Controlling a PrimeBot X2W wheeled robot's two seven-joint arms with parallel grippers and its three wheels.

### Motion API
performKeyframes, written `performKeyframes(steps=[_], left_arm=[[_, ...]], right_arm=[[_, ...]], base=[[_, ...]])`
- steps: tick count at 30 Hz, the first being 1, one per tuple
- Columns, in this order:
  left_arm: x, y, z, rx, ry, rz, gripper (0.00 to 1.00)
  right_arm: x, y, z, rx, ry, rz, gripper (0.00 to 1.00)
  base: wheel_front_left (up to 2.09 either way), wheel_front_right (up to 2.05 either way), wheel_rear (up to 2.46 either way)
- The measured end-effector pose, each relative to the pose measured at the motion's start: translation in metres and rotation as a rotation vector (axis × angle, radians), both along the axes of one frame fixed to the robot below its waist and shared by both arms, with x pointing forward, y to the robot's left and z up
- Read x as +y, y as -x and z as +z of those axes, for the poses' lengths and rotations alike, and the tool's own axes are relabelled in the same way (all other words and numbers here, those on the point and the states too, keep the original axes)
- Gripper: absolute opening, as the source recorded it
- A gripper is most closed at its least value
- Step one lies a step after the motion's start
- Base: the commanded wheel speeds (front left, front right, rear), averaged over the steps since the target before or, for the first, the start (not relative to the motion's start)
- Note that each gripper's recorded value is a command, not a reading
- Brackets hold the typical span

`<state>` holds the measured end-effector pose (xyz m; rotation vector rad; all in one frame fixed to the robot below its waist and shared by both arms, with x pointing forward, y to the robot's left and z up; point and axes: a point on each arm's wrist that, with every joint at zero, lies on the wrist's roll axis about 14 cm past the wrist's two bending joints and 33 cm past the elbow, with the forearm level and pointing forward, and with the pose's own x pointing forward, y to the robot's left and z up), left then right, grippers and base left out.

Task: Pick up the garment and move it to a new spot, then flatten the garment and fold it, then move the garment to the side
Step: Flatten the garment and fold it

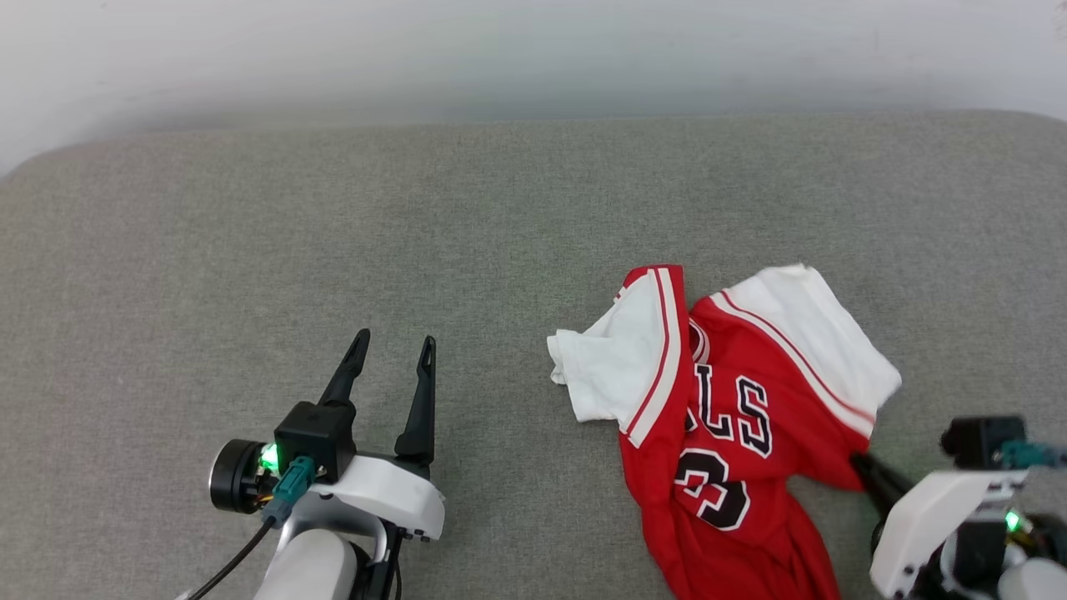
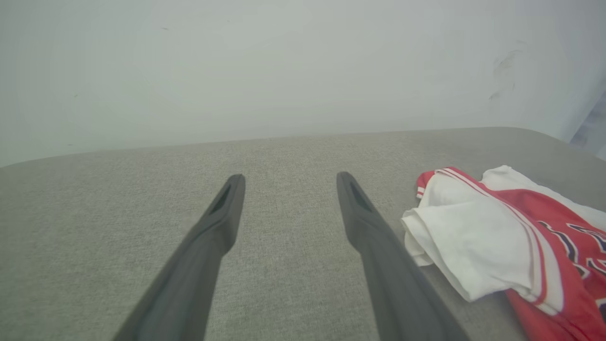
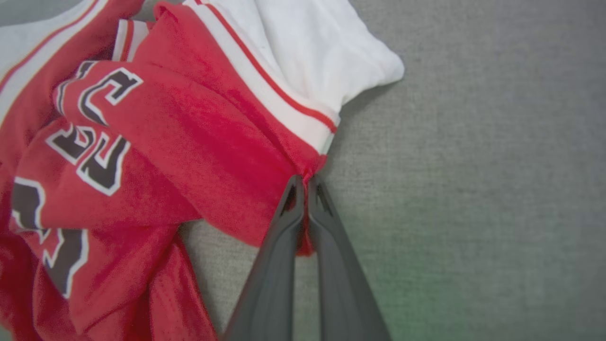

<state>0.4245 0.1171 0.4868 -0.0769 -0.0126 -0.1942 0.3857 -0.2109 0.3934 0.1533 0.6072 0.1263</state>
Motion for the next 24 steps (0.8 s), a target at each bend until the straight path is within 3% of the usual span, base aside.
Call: performKeyframes(steps=[1,2,3,19,24], left_arm=[[0.000,0.001,0.000,0.002,-0.001,-0.001,1.00],[-0.001,0.002,-0.001,0.003,-0.001,-0.003,1.00],[-0.001,0.003,-0.001,0.004,-0.002,-0.004,1.00],[0.004,0.018,0.020,-0.032,-0.031,-0.007,1.00],[-0.029,-0.017,0.073,-0.153,-0.033,-0.120,1.00]], right_arm=[[0.004,0.012,-0.008,0.029,-0.016,-0.010,0.41],[0.007,0.021,-0.013,0.043,-0.027,-0.018,0.41],[0.010,0.026,-0.014,0.043,-0.037,-0.025,1.00],[0.011,0.014,0.093,-0.474,-0.028,-0.126,1.00],[0.012,0.012,0.117,-0.559,-0.010,-0.137,1.00]], base=[[0.00,0.00,0.00],[0.00,0.00,0.00],[0.00,0.00,0.00],[0.00,0.00,0.00],[0.00,0.00,0.00]])
